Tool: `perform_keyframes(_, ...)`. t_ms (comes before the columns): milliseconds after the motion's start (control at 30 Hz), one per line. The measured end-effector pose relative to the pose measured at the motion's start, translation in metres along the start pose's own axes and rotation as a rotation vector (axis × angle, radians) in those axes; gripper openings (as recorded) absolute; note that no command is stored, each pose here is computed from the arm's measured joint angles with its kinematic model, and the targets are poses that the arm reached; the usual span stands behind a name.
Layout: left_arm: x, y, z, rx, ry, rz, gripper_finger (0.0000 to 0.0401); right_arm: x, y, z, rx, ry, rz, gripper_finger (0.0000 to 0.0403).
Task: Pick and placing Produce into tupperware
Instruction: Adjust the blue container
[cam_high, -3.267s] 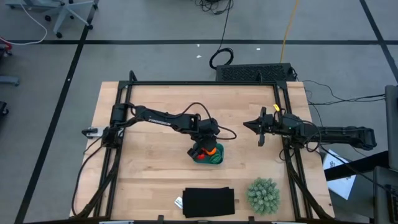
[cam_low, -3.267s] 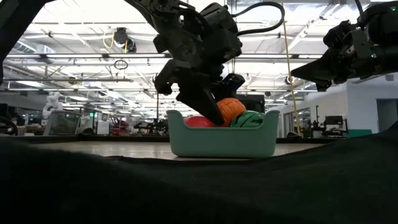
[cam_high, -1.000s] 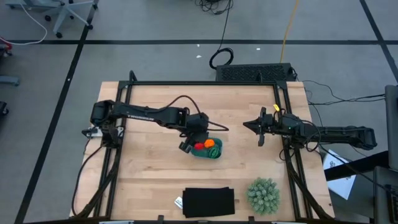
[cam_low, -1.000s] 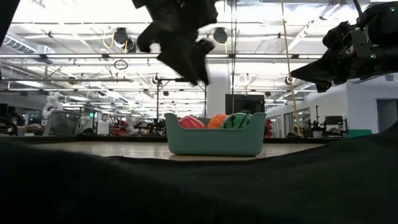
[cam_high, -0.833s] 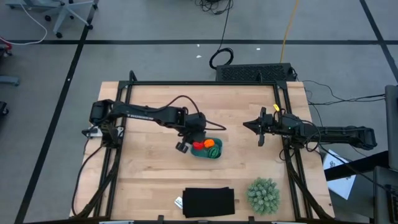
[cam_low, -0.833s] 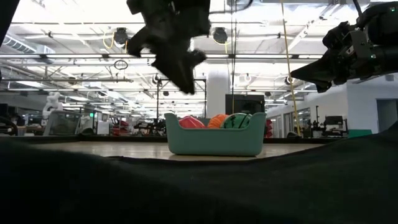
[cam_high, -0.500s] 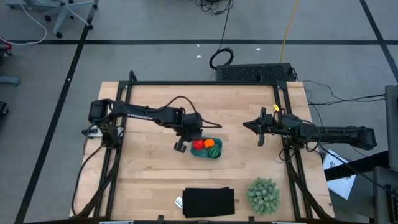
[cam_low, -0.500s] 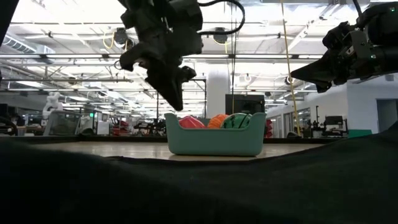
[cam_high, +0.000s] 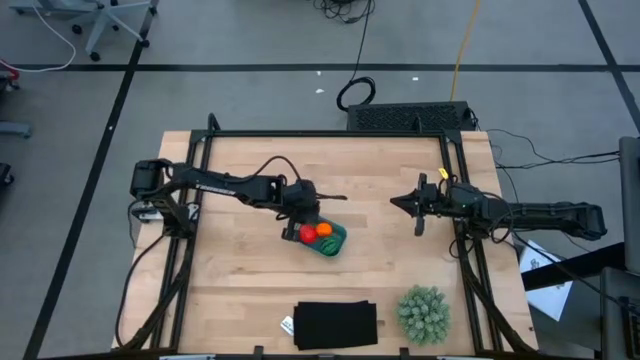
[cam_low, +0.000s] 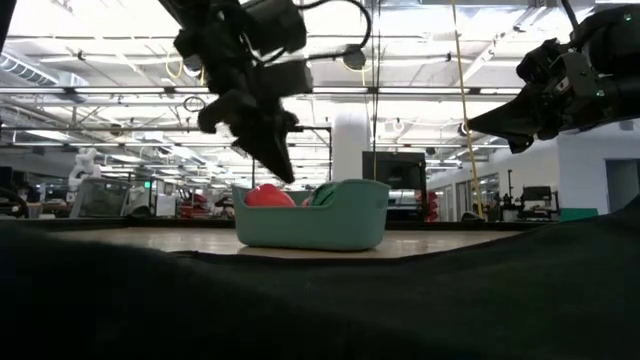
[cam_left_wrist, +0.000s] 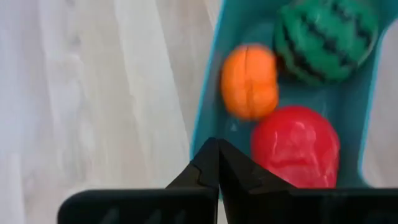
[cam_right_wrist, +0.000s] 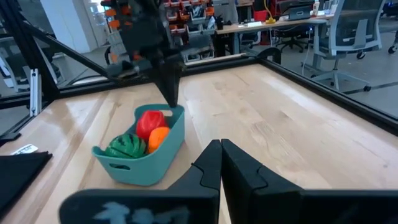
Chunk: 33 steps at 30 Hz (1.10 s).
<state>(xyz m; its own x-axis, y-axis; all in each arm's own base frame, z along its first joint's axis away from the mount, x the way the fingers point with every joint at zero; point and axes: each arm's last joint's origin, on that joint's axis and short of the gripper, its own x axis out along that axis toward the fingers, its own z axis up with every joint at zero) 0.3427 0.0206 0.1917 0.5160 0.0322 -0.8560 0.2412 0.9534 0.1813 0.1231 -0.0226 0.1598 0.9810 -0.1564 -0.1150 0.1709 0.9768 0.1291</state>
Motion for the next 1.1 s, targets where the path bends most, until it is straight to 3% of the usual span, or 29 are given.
perform_keyframes(233,-0.017,-0.011,0.011,0.034,-0.062,0.007,0.0000,0.001,0.000,0.001,-0.004,-0.014,0.002,0.0000)
perform_keyframes(333,-0.018,-0.011,0.012,0.019,-0.036,0.099,0.0004,0.002,0.000,0.001,-0.004,-0.012,0.002,0.0000)
perform_keyframes(467,-0.019,-0.004,0.001,-0.027,0.099,0.258,0.0020,0.003,0.000,0.001,-0.004,-0.008,0.001,0.0000)
perform_keyframes(700,-0.011,0.007,-0.021,-0.173,0.161,0.233,0.0013,0.003,0.000,0.000,-0.004,-0.006,0.001,0.0000)
perform_keyframes(1100,-0.003,-0.015,-0.025,-0.187,0.150,0.139,0.0005,0.003,0.000,0.001,-0.008,-0.009,0.001,0.0000)
